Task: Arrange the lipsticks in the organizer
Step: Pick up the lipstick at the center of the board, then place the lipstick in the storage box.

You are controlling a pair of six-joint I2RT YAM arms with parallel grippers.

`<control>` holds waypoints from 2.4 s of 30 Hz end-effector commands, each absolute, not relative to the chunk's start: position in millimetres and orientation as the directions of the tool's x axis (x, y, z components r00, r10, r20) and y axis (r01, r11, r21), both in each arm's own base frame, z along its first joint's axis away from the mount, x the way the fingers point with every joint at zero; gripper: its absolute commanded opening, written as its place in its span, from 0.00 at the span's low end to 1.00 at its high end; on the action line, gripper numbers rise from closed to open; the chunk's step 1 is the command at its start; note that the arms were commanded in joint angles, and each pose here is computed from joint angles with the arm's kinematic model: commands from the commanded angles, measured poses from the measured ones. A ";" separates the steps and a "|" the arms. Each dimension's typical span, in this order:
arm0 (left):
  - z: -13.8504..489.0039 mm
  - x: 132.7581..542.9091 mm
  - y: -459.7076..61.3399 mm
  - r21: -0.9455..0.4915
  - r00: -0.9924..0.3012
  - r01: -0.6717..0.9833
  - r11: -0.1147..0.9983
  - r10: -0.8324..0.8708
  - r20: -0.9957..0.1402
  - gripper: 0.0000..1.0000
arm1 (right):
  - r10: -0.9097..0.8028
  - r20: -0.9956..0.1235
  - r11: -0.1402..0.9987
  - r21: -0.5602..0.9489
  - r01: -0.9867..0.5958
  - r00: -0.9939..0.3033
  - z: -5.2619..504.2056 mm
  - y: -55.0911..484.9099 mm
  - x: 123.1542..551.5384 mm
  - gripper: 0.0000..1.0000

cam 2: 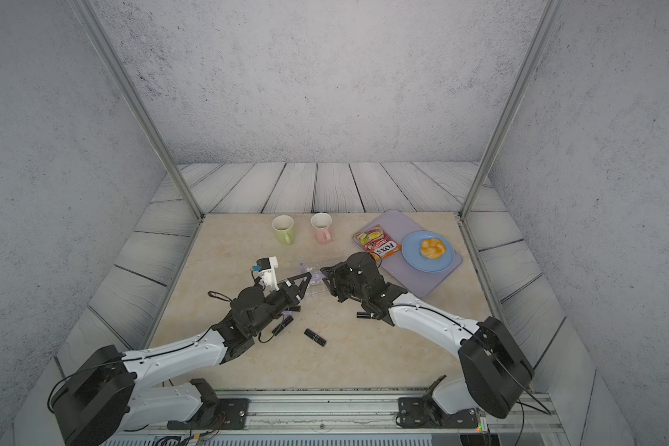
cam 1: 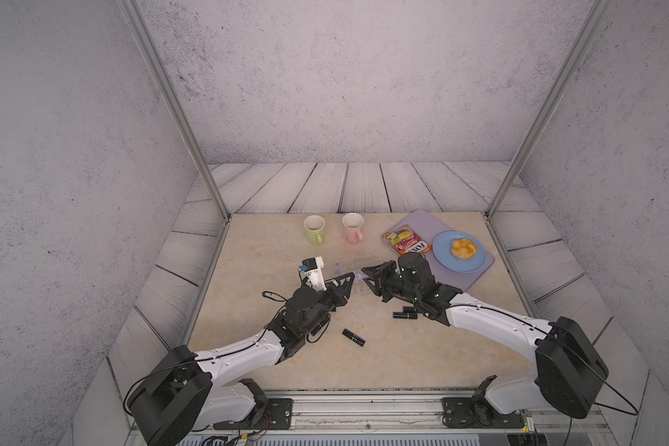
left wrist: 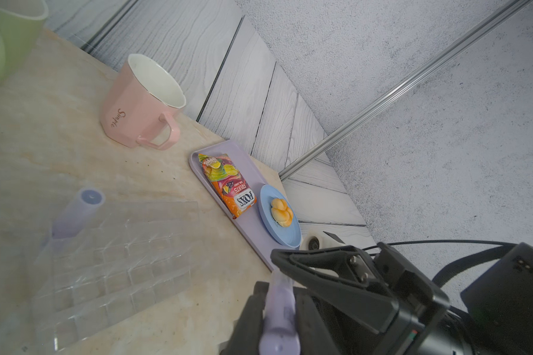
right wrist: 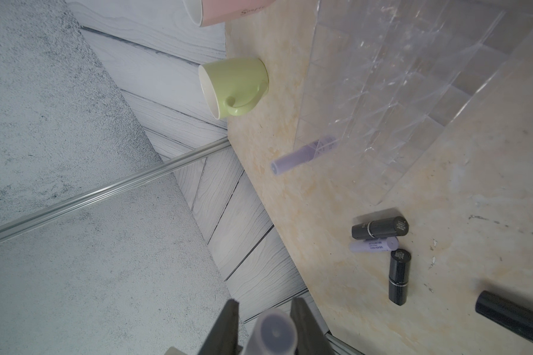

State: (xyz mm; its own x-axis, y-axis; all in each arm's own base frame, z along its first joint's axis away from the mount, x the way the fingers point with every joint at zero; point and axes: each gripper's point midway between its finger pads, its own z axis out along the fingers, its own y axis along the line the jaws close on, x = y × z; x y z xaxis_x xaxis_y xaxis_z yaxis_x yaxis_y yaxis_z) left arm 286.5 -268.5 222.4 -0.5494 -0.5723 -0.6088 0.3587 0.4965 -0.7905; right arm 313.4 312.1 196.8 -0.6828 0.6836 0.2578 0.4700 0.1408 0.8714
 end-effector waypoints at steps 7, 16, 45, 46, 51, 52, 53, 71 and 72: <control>219.9 279.7 -276.6 -0.783 -0.583 0.372 0.499 -0.531 -0.615 0.16 | 0.685 0.264 0.092 0.893 0.440 -0.679 212.4 315.2 322.4 0.12; 212.5 279.7 -232.1 -0.745 -0.576 0.210 0.633 -0.535 -0.618 0.75 | 0.735 0.123 0.150 0.930 0.336 -0.667 225.6 293.2 337.9 0.09; 124.6 311.0 -76.7 -0.459 -0.734 -0.256 0.851 -0.480 -0.481 0.91 | -0.131 -0.915 0.885 0.066 -0.461 -0.382 176.5 370.5 415.6 0.01; 124.3 311.9 -77.4 -0.462 -0.735 -0.255 0.850 -0.480 -0.479 0.91 | -0.133 -0.913 0.883 0.067 -0.464 -0.385 172.8 373.2 417.9 0.02; 122.3 313.3 -77.9 -0.476 -0.736 -0.256 0.842 -0.488 -0.469 0.90 | -0.111 -0.915 0.883 0.087 -0.460 -0.387 163.4 382.4 425.2 0.02; 122.0 313.1 -78.0 -0.476 -0.737 -0.255 0.841 -0.488 -0.468 0.90 | -0.110 -0.917 0.884 0.087 -0.459 -0.384 162.9 382.8 426.0 0.02; 121.5 313.1 -77.9 -0.477 -0.737 -0.256 0.841 -0.489 -0.466 0.90 | -0.104 -0.919 0.884 0.089 -0.458 -0.379 163.9 383.4 426.9 0.01; 119.3 313.5 -81.1 -0.497 -0.741 -0.240 0.834 -0.488 -0.461 0.87 | -0.075 -0.916 0.903 0.105 -0.417 -0.394 141.1 386.5 437.9 0.01; 119.0 313.3 -81.2 -0.498 -0.742 -0.241 0.833 -0.489 -0.459 0.87 | -0.077 -0.914 0.904 0.104 -0.414 -0.398 138.2 386.4 438.0 0.01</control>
